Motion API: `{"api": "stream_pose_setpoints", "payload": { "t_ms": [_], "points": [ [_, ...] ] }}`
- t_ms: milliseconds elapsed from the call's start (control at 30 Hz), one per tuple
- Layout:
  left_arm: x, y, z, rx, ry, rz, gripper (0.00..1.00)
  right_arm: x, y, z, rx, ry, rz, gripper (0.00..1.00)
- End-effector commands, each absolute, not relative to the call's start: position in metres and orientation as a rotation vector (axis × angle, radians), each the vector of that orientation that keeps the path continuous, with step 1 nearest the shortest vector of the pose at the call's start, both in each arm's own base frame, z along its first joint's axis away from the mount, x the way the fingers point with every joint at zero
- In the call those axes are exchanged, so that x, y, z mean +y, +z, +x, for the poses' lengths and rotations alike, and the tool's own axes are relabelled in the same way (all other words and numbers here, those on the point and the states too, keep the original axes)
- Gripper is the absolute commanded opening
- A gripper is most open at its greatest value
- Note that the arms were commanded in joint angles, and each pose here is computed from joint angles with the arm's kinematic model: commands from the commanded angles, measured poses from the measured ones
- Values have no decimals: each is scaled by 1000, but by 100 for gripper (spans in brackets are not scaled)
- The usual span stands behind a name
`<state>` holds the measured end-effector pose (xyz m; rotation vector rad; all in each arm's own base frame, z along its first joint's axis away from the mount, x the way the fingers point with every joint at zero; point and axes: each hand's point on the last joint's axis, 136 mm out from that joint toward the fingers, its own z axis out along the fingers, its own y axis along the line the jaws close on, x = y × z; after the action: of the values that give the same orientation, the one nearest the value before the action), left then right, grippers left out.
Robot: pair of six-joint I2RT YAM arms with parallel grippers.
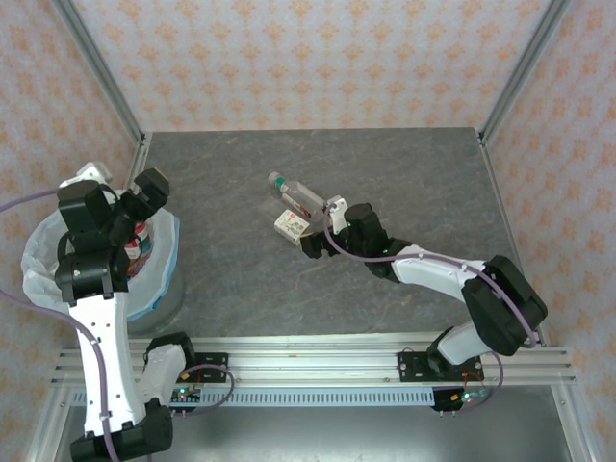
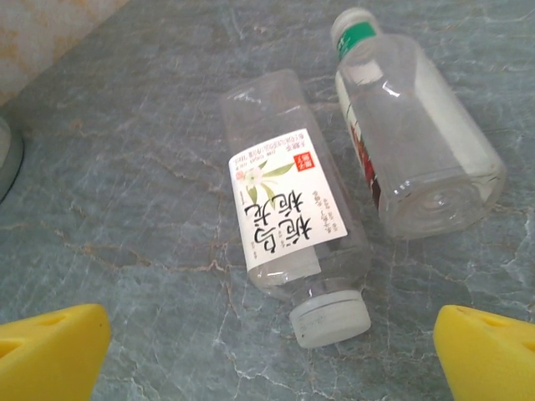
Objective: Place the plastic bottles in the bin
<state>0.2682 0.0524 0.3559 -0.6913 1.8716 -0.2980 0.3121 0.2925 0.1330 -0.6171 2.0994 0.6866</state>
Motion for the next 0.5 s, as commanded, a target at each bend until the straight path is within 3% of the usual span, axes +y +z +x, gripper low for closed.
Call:
{"api": "stream_pose_setpoints", "payload": {
  "t_ms": [0, 467],
  "points": [
    [26, 366, 282, 1872, -385, -580, 100, 303, 136, 314, 2103, 708, -696, 100],
    [-7, 357, 305, 1923, -436, -488, 100, 336, 117, 331, 2194, 820, -694, 99]
  ]
}}
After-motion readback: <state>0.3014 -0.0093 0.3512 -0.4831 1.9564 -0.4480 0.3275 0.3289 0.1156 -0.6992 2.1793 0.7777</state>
